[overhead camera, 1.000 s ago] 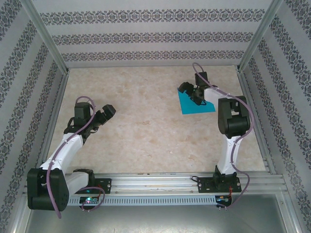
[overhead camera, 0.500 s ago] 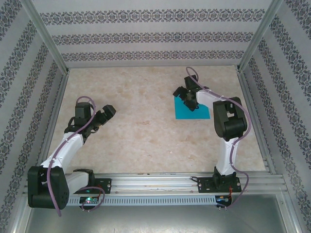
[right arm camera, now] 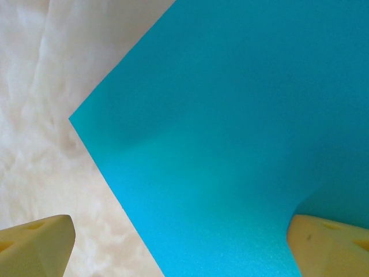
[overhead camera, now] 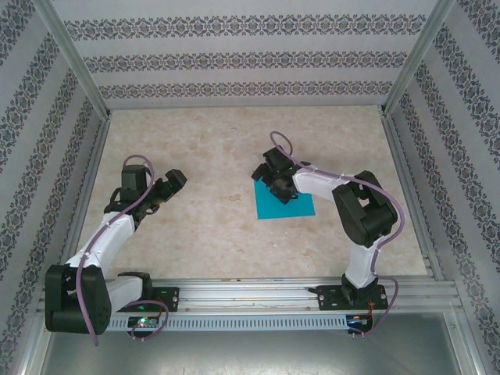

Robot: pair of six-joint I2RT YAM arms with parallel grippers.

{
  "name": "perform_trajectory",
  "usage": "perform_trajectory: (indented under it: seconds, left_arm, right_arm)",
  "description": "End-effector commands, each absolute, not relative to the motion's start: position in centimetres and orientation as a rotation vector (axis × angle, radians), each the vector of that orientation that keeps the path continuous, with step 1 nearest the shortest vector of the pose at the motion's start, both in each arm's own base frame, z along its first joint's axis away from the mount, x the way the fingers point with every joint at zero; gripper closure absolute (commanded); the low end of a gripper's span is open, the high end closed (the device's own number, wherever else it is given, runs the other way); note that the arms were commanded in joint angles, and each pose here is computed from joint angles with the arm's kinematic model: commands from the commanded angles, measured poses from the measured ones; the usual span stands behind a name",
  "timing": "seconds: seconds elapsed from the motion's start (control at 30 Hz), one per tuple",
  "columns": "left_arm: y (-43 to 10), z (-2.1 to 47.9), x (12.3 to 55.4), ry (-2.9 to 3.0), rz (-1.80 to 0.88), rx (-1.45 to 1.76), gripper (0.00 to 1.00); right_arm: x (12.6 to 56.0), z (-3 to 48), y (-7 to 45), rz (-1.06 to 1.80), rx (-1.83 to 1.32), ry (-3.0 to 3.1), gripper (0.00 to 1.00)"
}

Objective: Fold a paper plane with a square sheet of paper (fold left side to right side)
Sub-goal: Move the paper to the center of the table, then pick up the paper from the center of the table.

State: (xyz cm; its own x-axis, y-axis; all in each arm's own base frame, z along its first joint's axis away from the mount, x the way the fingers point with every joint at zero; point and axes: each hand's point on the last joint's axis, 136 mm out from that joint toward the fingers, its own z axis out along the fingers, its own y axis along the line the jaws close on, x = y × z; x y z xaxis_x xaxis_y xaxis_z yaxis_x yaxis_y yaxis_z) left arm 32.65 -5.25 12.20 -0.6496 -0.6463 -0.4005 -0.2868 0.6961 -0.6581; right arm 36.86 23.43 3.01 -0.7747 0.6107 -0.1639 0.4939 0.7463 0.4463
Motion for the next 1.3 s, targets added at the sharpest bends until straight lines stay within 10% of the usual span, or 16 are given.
perform_trajectory:
  seconds: [0.0, 0.53, 1.27]
  left_arm:
    - [-6.0, 12.3, 32.6, 2.292, -0.773, -0.717, 0.03]
    - [-12.0, 11.0, 32.5, 2.401, -0.983, -0.645, 0.19]
    - [-29.5, 5.6, 33.9, 2.676, -1.195, -0.397, 0.72]
  right_arm:
    - [32.5, 0.1, 23.1, 0.431, 0.955, 2.749, 0.02]
    - [34.3, 6.6, 26.0, 0.555, 0.766, 2.641, 0.02]
    - [35.9, 4.8, 15.7, 0.193, -0.022, 2.867, 0.02]
